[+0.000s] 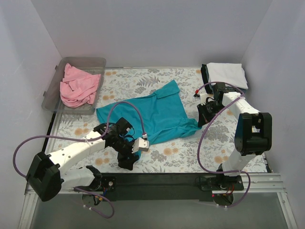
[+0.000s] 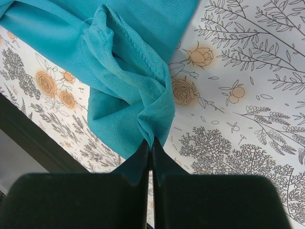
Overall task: Fold and stack the t-shirts
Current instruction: Flatten the tshirt out
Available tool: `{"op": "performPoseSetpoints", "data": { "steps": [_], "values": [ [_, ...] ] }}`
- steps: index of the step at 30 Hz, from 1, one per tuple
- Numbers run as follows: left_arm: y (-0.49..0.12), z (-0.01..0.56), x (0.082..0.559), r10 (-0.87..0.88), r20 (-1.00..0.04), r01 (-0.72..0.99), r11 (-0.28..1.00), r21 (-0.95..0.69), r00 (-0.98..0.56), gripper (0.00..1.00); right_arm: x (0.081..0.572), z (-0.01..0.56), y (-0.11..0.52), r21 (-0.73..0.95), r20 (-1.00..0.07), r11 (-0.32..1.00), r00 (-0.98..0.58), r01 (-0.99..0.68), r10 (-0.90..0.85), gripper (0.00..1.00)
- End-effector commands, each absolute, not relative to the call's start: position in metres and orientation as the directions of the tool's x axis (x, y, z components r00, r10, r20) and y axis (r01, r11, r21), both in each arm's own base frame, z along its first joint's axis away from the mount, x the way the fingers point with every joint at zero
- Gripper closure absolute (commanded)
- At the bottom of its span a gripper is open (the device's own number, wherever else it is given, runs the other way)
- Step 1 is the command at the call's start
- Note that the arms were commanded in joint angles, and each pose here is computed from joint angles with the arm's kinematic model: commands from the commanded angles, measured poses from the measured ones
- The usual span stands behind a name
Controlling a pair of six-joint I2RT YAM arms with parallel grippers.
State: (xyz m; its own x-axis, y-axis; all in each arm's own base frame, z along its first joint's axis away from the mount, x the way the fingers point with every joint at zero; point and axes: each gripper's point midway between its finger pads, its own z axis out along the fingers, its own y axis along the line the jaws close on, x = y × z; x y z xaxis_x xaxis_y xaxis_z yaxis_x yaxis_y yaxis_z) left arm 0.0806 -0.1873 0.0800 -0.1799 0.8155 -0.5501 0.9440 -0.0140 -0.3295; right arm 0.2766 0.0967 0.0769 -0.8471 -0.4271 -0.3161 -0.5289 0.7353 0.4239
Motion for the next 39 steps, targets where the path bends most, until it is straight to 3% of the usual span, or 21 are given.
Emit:
{"op": "performPoseSetpoints", "data": {
  "steps": [1, 5, 7, 9, 17, 24, 28, 31, 35, 39],
  "values": [
    [-0.195, 0.107, 0.098, 0.774, -0.611, 0.975, 0.037, -0.218, -0.166, 0.42, 0.276, 0.080, 0.097, 0.421, -0.322, 0.729, -0.840, -0.539, -0.436, 0.99],
    [-0.194, 0.136, 0.135, 0.694, -0.685, 0.974, 0.126, -0.187, -0.221, 0.60, 0.275, 0.079, 0.098, 0.427, -0.319, 0.727, -0.842, -0.538, -0.435, 0.99],
    [-0.174, 0.130, 0.158, 0.692, -0.662, 0.957, 0.209, -0.199, -0.289, 0.69, 0.274, 0.078, 0.097, 0.426, -0.316, 0.728, -0.843, -0.536, -0.436, 0.99],
    [-0.160, 0.112, 0.156, 0.731, -0.610, 0.951, 0.211, -0.225, -0.306, 0.73, 0.275, 0.079, 0.097, 0.425, -0.318, 0.728, -0.842, -0.538, -0.436, 0.99],
    [-0.170, 0.092, 0.175, 0.683, -0.620, 0.922, 0.295, -0.250, -0.386, 0.66, 0.271, 0.077, 0.097, 0.425, -0.317, 0.726, -0.841, -0.540, -0.439, 0.99],
    [-0.187, 0.071, 0.181, 0.654, -0.583, 0.876, 0.344, -0.337, -0.482, 0.47, 0.274, 0.077, 0.098, 0.428, -0.317, 0.728, -0.843, -0.536, -0.434, 0.99],
    [-0.202, 0.085, 0.182, 0.610, -0.611, 0.861, 0.315, -0.398, -0.505, 0.45, 0.273, 0.079, 0.096, 0.419, -0.320, 0.729, -0.839, -0.541, -0.439, 0.99],
    [-0.210, 0.094, 0.188, 0.578, -0.628, 0.853, 0.315, -0.417, -0.521, 0.57, 0.271, 0.077, 0.096, 0.417, -0.315, 0.729, -0.838, -0.543, -0.445, 0.99],
    [-0.221, 0.103, 0.196, 0.540, -0.644, 0.840, 0.315, -0.442, -0.542, 0.95, 0.271, 0.077, 0.096, 0.415, -0.319, 0.728, -0.836, -0.546, -0.446, 0.99],
    [-0.231, 0.105, 0.211, 0.509, -0.665, 0.837, 0.314, -0.448, -0.547, 1.00, 0.270, 0.074, 0.096, 0.417, -0.314, 0.726, -0.836, -0.547, -0.449, 0.99]
  ]
}}
